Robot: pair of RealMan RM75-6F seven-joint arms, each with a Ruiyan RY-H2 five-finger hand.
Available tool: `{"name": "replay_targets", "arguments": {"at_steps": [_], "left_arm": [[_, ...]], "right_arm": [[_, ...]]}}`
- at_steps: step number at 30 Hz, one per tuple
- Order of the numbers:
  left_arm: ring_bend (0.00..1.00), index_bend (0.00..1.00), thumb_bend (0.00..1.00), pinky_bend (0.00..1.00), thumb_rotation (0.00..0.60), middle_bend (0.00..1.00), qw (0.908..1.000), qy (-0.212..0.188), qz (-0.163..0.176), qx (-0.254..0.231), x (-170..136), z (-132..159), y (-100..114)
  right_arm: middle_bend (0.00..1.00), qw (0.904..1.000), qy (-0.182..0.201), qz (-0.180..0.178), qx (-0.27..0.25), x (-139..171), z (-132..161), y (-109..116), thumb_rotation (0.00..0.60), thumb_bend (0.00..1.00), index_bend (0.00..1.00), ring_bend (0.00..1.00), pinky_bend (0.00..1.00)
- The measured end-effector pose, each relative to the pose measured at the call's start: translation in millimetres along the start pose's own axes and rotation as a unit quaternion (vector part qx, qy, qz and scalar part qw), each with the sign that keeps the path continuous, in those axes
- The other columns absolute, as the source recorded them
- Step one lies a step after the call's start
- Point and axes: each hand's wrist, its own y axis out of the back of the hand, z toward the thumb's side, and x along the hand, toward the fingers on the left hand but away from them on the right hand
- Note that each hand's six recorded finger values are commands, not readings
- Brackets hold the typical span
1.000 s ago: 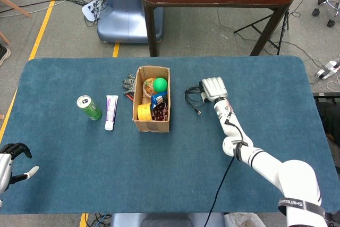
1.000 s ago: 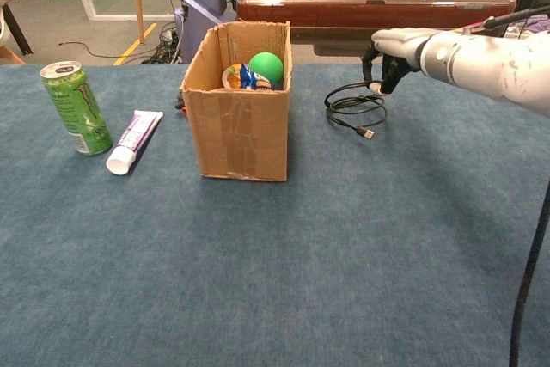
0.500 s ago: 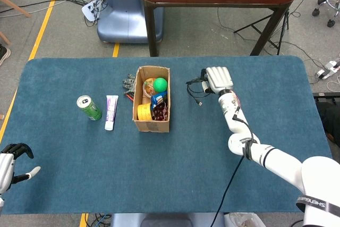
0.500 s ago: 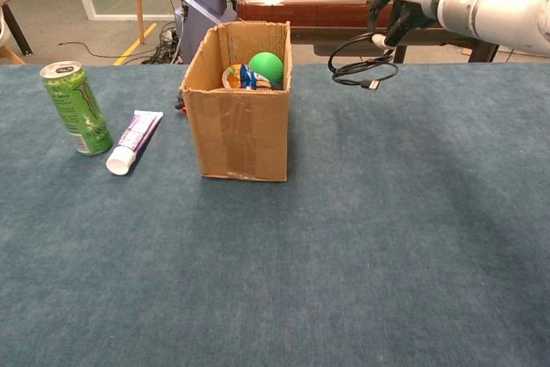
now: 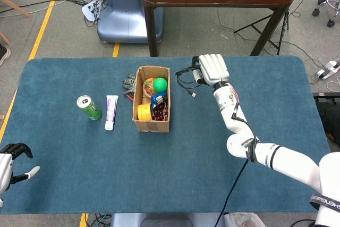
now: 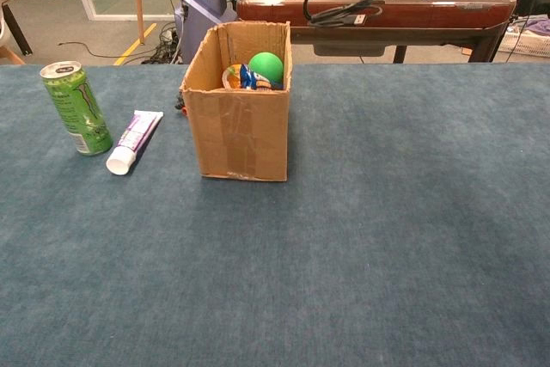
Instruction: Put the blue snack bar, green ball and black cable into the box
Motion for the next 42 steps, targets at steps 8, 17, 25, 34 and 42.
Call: {"name": "replay_targets", "arguments": {"at_steps": [8, 17, 25, 34, 42], "left_arm": [[0.37, 0.57, 0.08, 0.68, 0.600, 0.46, 1.0000, -0.001, 0.001, -0.001, -0.5, 0.7, 1.1], [0.37, 0.56, 0.08, 0.68, 0.600, 0.46, 1.0000, -0.001, 0.007, -0.004, -2.2, 0.1, 5.4], [0.37, 0.56, 0.08, 0.68, 0.600, 0.46, 0.9999, 0.001, 0.009, -0.006, -3.2, -0.7, 8.0], [0.37, 0.56, 0.08, 0.68, 0.600, 0.46, 1.0000, 0.000, 0.008, -0.004, -3.7, -0.2, 7.8], [0.37, 0.56, 0.08, 0.68, 0.600, 0.46, 1.0000, 0.004, 0.004, -0.002, -3.1, -1.9, 6.3]], "right_arm": [[1.00, 0.9993, 0.038, -0.003, 0.003, 7.2, 34.6, 12.3, 0.600, 0.54, 0.69, 1.00, 1.00], [1.00, 0.9969, 0.078, 0.014, -0.006, 8.8, 70.5, -10.3, 0.600, 0.54, 0.69, 1.00, 1.00], [1.00, 0.9929, 0.115, 0.031, -0.005, 9.5, 103.8, -32.3, 0.600, 0.53, 0.69, 1.00, 1.00], [1.00, 0.9922, 0.118, 0.029, 0.026, 10.5, 102.3, -41.2, 0.600, 0.00, 0.40, 1.00, 1.00], [1.00, 0.9937, 0.110, 0.005, 0.019, 13.6, 90.5, -27.3, 0.600, 0.00, 0.31, 1.00, 1.00]]}}
